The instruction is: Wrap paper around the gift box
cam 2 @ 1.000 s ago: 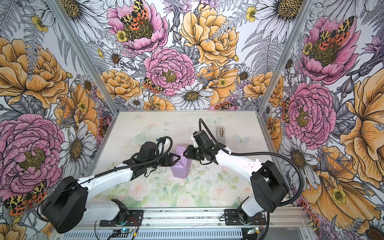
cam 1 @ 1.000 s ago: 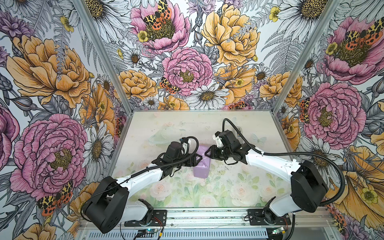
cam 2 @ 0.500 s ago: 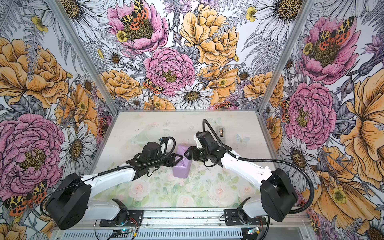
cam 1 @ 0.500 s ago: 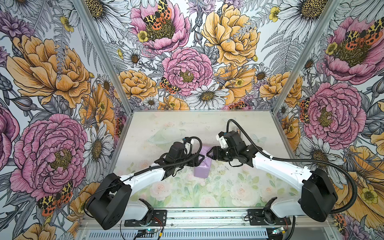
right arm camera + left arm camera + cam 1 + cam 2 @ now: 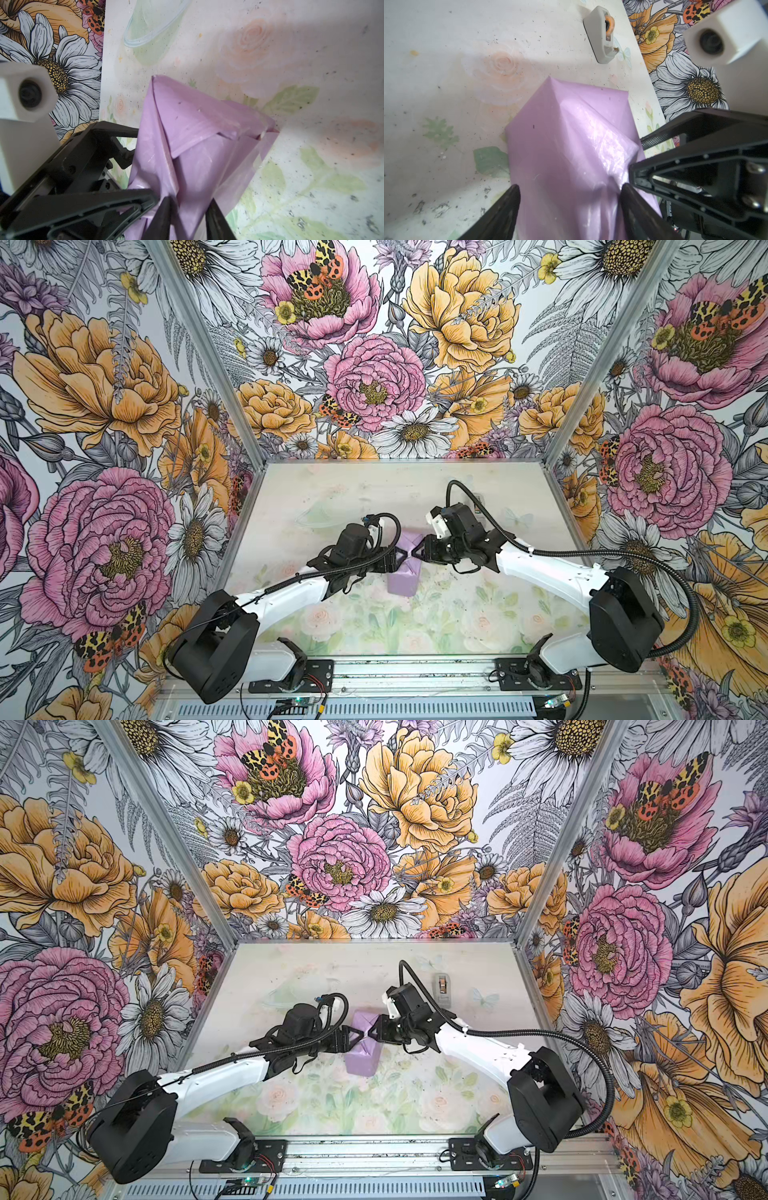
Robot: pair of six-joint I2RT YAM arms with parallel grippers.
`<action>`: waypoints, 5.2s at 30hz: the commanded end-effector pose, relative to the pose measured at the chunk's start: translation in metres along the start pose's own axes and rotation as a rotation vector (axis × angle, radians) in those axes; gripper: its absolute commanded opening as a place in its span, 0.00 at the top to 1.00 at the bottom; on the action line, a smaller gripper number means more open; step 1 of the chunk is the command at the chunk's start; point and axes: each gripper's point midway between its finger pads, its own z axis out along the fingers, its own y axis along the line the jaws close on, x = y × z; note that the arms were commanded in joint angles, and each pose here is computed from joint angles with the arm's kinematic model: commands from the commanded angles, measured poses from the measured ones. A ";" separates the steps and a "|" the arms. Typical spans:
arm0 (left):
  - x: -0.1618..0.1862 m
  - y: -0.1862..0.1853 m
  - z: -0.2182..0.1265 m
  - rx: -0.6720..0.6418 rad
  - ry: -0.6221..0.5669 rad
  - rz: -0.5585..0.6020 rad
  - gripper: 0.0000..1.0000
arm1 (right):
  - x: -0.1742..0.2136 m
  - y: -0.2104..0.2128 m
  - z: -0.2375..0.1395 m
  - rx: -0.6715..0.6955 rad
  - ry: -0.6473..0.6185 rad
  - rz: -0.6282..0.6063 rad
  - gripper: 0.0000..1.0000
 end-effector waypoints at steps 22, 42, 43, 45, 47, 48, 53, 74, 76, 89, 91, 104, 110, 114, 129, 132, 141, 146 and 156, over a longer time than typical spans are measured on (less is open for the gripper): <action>0.049 0.050 0.008 -0.150 0.162 0.008 0.27 | -0.009 -0.014 -0.015 0.060 -0.067 -0.026 0.67; 0.049 0.049 0.007 -0.156 0.159 0.023 0.27 | -0.136 -0.196 -0.097 0.080 -0.262 0.033 0.68; 0.049 0.048 0.009 -0.156 0.157 0.025 0.27 | -0.140 -0.203 -0.095 0.076 -0.259 0.025 0.68; 0.051 0.047 0.010 -0.156 0.162 0.023 0.27 | -0.148 -0.214 -0.094 0.063 -0.256 0.023 0.69; 0.052 0.047 0.011 -0.157 0.162 0.020 0.27 | -0.154 -0.218 -0.093 0.030 -0.255 0.017 0.70; 0.052 0.047 0.011 -0.157 0.160 0.019 0.27 | -0.156 -0.222 -0.093 0.024 -0.254 0.018 0.70; 0.050 0.047 0.010 -0.166 0.156 0.023 0.27 | -0.162 -0.230 -0.085 -0.026 -0.238 0.004 0.70; 0.045 0.050 0.004 -0.189 0.143 0.027 0.27 | -0.166 -0.257 -0.051 -0.090 -0.154 0.044 0.72; 0.045 0.051 0.004 -0.191 0.143 0.028 0.27 | -0.164 -0.257 -0.049 -0.104 -0.138 0.045 0.73; 0.045 0.051 0.003 -0.191 0.138 0.033 0.27 | -0.163 -0.256 -0.039 -0.179 -0.083 0.072 0.79; 0.044 0.051 0.002 -0.191 0.135 0.034 0.27 | -0.164 -0.254 -0.038 -0.202 -0.084 0.073 0.80; 0.041 0.051 0.000 -0.192 0.129 0.048 0.27 | -0.175 -0.226 -0.063 -0.248 -0.130 0.048 1.00; 0.042 0.052 -0.003 -0.197 0.125 0.048 0.27 | -0.174 -0.212 -0.077 -0.261 -0.144 0.079 1.00; 0.041 0.052 -0.004 -0.197 0.122 0.050 0.27 | -0.170 -0.207 -0.081 -0.268 -0.142 0.106 1.00; 0.038 0.052 -0.003 -0.195 0.118 0.054 0.27 | -0.175 -0.249 -0.074 -0.070 -0.152 0.115 0.69; 0.038 0.053 -0.002 -0.195 0.118 0.053 0.27 | -0.175 -0.256 -0.066 -0.065 -0.139 0.119 0.67; 0.037 0.053 -0.001 -0.196 0.121 0.055 0.27 | -0.168 -0.259 -0.048 -0.117 -0.100 0.118 0.65; 0.036 0.053 -0.001 -0.195 0.121 0.056 0.27 | -0.164 -0.253 -0.040 -0.152 -0.078 0.099 0.65; 0.037 0.054 -0.003 -0.197 0.116 0.054 0.27 | -0.167 -0.258 -0.031 -0.165 -0.067 0.110 0.70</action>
